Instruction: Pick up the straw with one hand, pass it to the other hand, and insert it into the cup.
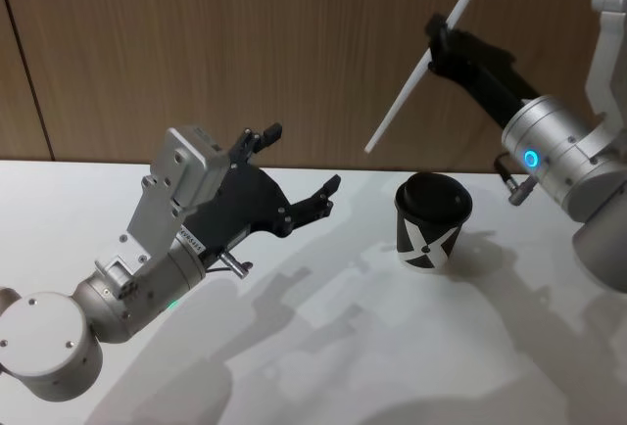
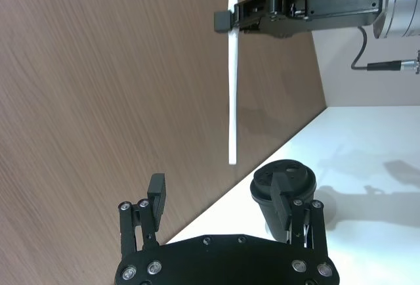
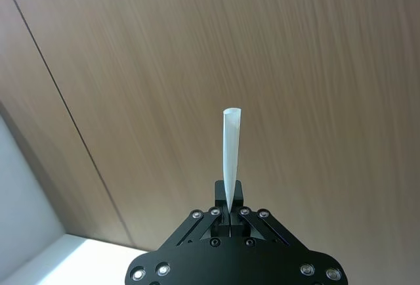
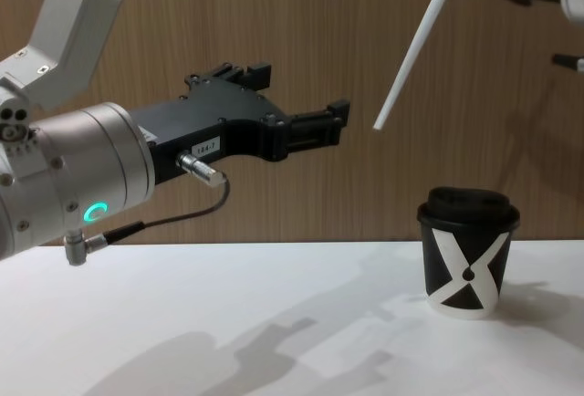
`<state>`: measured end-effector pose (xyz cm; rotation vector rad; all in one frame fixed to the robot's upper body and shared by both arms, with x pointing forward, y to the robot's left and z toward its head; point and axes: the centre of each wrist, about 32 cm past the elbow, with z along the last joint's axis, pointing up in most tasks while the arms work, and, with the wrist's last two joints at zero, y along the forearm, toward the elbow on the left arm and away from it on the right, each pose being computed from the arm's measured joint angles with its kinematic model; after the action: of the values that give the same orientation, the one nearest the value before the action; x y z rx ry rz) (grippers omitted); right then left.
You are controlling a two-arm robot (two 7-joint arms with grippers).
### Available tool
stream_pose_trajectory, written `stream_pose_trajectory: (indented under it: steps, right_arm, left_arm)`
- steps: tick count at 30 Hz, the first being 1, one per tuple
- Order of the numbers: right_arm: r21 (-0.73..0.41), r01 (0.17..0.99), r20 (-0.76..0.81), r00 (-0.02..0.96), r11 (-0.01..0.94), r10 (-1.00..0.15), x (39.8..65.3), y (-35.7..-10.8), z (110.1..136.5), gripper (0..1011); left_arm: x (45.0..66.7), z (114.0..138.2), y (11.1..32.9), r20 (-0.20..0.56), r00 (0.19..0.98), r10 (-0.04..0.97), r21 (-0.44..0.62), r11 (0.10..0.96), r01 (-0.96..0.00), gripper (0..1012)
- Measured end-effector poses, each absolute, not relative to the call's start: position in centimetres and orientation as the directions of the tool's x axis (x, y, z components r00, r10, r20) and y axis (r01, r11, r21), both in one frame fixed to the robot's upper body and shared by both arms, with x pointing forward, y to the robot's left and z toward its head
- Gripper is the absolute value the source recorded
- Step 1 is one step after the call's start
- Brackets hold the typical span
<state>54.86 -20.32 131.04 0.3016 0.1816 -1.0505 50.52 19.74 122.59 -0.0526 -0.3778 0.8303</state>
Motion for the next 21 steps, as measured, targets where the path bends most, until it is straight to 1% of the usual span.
stream_pose_trajectory:
  steps: [10, 12, 21]
  right_arm:
    - [0.224, 0.855, -0.087, 0.496, 0.468, -0.864, 55.1, -22.2, 130.9, 5]
    - [0.239, 0.847, -0.027, 0.495, 0.475, -0.869, 55.1, -22.9, 130.9, 5]
    - [0.253, 0.825, 0.099, 0.497, 0.505, -0.862, 54.9, -24.9, 131.0, 6]
  left_arm:
    - [50.5, 122.6, 19.7, 0.307, 0.612, 0.729, -0.192, 0.677, -0.710, 1001]
    - [50.5, 122.6, 19.7, 0.307, 0.612, 0.729, -0.192, 0.677, -0.710, 1001]
    - [50.5, 122.6, 19.7, 0.307, 0.612, 0.729, -0.192, 0.677, -0.710, 1001]
